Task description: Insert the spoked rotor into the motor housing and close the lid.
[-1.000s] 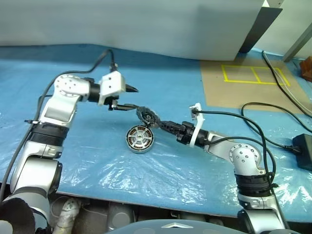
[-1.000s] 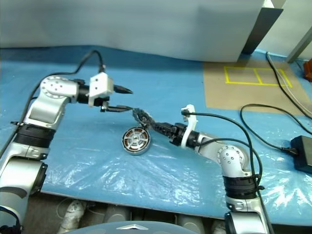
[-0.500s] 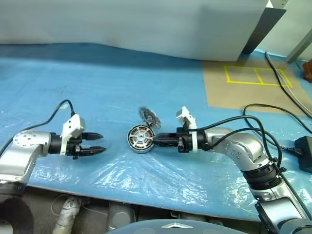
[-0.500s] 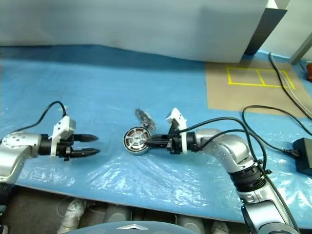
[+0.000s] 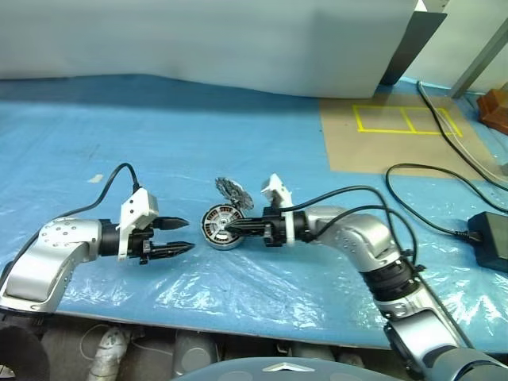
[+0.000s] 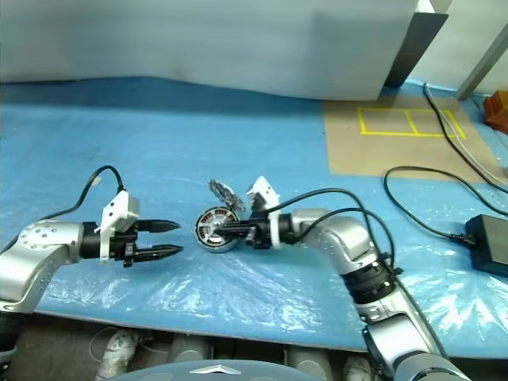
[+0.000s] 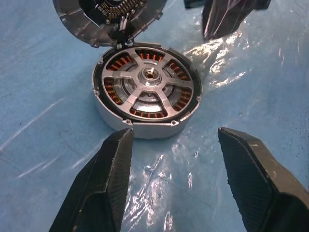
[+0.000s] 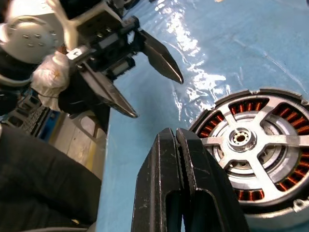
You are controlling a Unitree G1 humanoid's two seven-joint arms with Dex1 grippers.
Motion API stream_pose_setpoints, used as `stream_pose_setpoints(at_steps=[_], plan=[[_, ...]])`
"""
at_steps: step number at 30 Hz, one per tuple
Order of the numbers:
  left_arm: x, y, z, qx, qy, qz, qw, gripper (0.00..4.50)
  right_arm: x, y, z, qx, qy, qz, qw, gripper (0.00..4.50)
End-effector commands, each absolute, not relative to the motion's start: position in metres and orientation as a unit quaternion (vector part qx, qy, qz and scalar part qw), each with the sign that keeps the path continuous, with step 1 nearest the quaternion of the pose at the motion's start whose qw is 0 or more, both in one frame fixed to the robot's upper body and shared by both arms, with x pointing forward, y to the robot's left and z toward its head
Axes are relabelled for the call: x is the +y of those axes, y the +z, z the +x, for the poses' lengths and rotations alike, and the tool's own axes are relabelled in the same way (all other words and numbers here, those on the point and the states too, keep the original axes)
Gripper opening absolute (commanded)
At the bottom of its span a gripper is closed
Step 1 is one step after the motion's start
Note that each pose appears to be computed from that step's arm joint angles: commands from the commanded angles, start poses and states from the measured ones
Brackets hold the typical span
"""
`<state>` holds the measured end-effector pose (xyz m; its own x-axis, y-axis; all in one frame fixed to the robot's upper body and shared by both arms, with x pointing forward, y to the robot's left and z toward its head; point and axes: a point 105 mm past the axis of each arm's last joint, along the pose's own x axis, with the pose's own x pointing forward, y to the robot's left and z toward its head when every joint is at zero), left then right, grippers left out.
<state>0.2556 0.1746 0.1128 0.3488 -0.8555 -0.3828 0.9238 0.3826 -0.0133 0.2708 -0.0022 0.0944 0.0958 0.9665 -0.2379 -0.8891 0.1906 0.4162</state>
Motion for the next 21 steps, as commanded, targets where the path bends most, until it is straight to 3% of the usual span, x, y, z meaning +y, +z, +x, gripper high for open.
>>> stream_pose_setpoints(at_steps=[1,7,12,17,21], plan=[[0.164,0.118,0.254,0.153,-0.558,0.108,0.809,2.96,0.009,0.099,0.275,0.21,0.629,0.086,0.743,0.03],[0.154,0.115,0.256,0.147,-0.554,0.097,0.814,2.96,0.022,0.117,0.294,0.174,0.603,0.128,0.768,0.03],[0.15,0.112,0.255,0.15,-0.553,0.096,0.814,2.96,0.023,0.122,0.292,0.171,0.607,0.132,0.765,0.03],[0.147,0.112,0.26,0.146,-0.55,0.1,0.816,2.96,0.017,0.069,0.299,0.208,0.566,-0.016,0.797,0.03],[0.147,0.112,0.262,0.144,-0.551,0.102,0.816,2.96,0.01,0.061,0.299,0.226,0.56,-0.003,0.797,0.03]])
